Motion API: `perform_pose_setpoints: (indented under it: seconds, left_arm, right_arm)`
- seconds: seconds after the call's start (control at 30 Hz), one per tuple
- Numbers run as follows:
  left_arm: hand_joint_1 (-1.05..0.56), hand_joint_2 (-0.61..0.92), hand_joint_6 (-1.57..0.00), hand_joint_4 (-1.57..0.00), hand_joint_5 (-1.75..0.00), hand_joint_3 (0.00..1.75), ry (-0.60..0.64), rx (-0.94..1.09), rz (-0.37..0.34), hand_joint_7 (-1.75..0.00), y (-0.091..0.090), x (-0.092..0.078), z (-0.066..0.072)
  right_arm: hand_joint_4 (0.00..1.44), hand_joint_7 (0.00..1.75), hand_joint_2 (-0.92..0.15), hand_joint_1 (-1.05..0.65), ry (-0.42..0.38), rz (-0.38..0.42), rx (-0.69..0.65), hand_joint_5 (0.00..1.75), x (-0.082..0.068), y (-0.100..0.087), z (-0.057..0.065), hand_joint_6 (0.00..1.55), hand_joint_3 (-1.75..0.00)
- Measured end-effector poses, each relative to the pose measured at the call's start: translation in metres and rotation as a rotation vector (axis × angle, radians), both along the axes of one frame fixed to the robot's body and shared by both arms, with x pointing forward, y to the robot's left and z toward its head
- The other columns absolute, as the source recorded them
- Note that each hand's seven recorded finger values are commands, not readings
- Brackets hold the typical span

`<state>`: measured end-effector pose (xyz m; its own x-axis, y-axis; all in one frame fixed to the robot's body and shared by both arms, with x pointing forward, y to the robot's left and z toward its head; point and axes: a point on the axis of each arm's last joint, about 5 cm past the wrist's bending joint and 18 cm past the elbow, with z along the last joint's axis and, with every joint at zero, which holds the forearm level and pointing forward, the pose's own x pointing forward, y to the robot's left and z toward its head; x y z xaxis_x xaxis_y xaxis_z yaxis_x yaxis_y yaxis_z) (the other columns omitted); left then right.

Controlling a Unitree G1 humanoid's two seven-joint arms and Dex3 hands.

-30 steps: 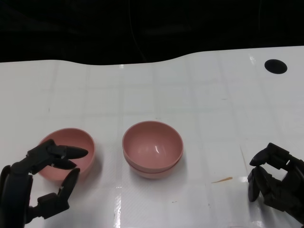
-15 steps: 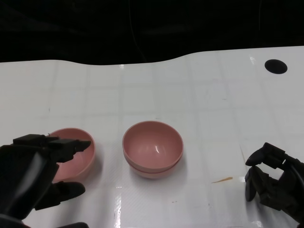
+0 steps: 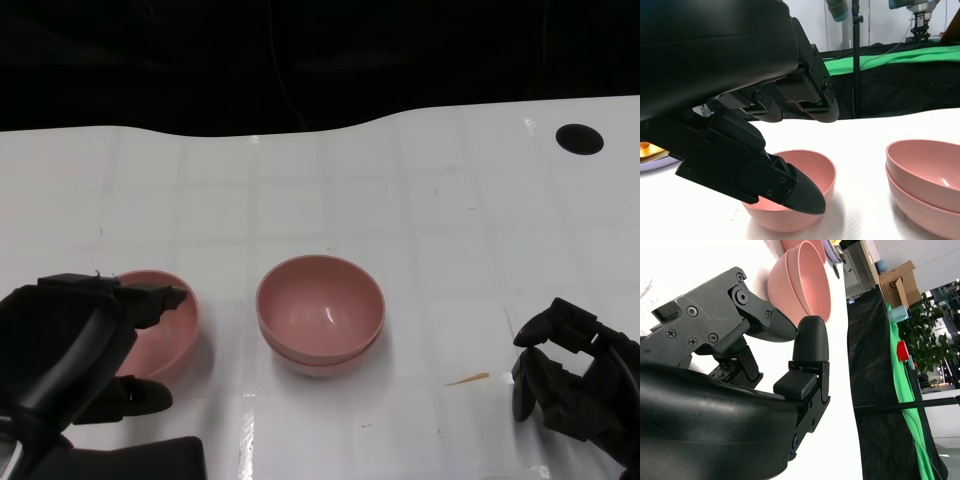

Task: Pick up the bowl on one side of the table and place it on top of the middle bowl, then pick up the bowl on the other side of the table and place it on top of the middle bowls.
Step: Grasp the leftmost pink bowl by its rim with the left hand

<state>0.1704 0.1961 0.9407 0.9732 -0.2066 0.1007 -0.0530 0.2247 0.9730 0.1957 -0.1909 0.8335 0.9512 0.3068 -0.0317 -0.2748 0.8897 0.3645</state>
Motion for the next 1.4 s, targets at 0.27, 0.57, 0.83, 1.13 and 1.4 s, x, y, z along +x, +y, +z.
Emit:
perform_pose_setpoints:
  seconds: [0.27, 0.57, 0.83, 1.13, 1.4]
  left_arm:
    - [-0.9, 0.9, -0.63, -0.58, 0.0, 0.01, 0.113, 0.073, 0.005, 0.0, -0.001, 0.017, -0.014]
    - [-0.9, 0.9, -0.63, -0.57, 0.0, 0.0, 0.149, 0.088, 0.004, 0.0, -0.001, 0.023, -0.017]
    - [-0.87, 0.89, -0.64, -0.58, 0.0, 0.0, 0.172, 0.085, -0.003, 0.0, -0.002, 0.028, -0.022]
    - [-0.87, 0.92, -0.65, -0.6, -0.01, 0.02, 0.174, 0.087, -0.021, -0.01, -0.001, 0.038, -0.036]
    - [-0.86, 0.92, -0.66, -0.6, -0.01, 0.04, 0.218, 0.076, -0.032, -0.01, -0.005, 0.04, -0.046]
  right_arm:
    - [0.86, 1.51, -0.56, -0.14, -0.001, 0.004, 0.005, 1.75, 0.001, 0.002, -0.001, 0.77, -1.01]
    - [0.86, 1.51, -0.57, -0.15, -0.004, 0.005, 0.005, 1.75, 0.001, 0.003, -0.002, 0.77, -1.0]
    - [0.87, 1.51, -0.57, -0.15, -0.001, 0.001, 0.015, 1.75, 0.001, 0.007, -0.002, 0.78, -1.0]
    - [0.87, 1.51, -0.58, -0.14, -0.012, 0.009, 0.019, 1.75, 0.002, 0.009, -0.003, 0.78, -1.01]
    - [0.87, 1.5, -0.56, -0.15, -0.008, 0.018, 0.005, 1.75, 0.002, 0.012, -0.003, 0.79, -1.01]
